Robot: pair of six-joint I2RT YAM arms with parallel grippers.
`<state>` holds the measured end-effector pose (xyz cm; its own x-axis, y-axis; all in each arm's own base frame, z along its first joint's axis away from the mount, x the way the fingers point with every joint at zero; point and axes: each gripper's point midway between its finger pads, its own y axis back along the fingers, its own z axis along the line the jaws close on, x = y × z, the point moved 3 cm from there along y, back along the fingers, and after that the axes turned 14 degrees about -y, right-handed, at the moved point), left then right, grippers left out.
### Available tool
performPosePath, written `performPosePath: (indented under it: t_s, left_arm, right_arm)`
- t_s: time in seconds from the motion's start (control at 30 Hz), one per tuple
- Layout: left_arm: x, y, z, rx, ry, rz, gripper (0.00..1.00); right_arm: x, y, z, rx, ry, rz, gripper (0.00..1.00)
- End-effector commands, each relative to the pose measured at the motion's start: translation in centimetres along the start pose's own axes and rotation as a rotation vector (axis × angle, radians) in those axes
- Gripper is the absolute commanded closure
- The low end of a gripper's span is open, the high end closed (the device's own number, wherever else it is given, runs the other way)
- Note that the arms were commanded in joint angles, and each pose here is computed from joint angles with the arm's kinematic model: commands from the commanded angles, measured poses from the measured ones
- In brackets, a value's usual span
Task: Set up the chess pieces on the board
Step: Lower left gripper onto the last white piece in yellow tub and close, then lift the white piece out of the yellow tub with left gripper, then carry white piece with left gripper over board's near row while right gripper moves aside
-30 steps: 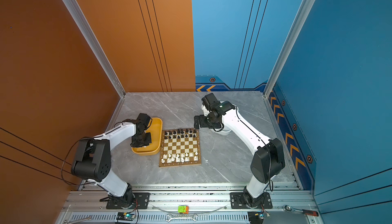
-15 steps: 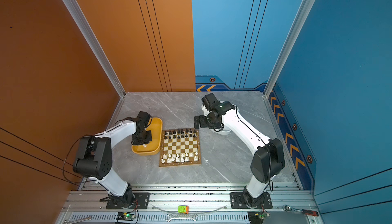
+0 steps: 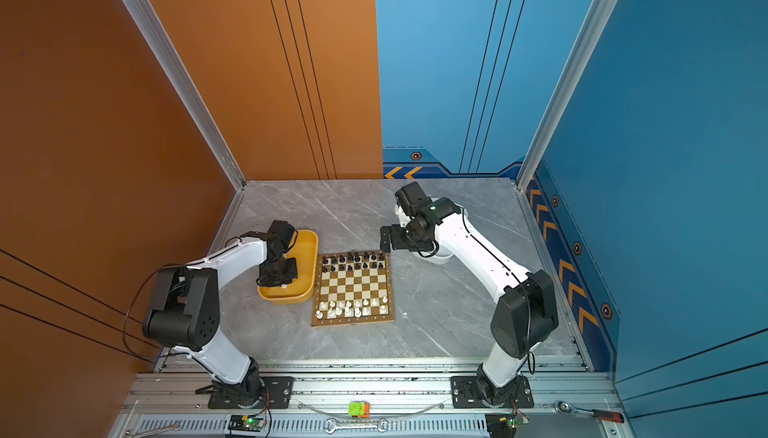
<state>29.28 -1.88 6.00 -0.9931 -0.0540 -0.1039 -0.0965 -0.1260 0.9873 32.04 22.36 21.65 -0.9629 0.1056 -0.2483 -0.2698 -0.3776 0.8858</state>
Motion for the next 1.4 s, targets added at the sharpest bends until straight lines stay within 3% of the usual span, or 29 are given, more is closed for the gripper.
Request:
performPosePath:
  t_s: [0.0,0.17,0.43,0.57,0.8,1.07,1.37]
  left_arm:
    - [0.8,0.0,0.2,0.013,0.005,0.020,0.79]
    - [0.7,0.2,0.2,0.010,0.004,0.011,0.88]
    - [0.1,0.8,0.3,0.009,-0.005,-0.015,0.89]
    - [0.0,1.0,0.0,0.022,-0.008,-0.022,1.00]
    - [0.0,2.1,-0.4,0.037,-0.021,-0.036,1.00]
    - [-0.7,7.1,-2.4,0.069,-0.061,-0.132,1.00]
    - [2.4,12.0,-6.2,0.093,-0.115,-0.217,1.00]
  right_arm:
    - [0.2,-0.1,-0.2,0.027,-0.001,0.019,0.00]
    - [0.4,0.2,-0.2,0.030,0.006,0.012,0.00]
    - [1.0,0.7,-0.6,0.040,0.006,0.003,0.00]
    - [1.3,1.1,-0.7,0.041,0.006,-0.009,0.00]
    - [1.5,1.5,-0.6,0.038,0.011,-0.019,0.00]
    - [2.1,2.0,-0.1,0.028,0.030,-0.025,0.00]
    - [5.5,3.7,-1.5,0.020,0.034,-0.028,0.00]
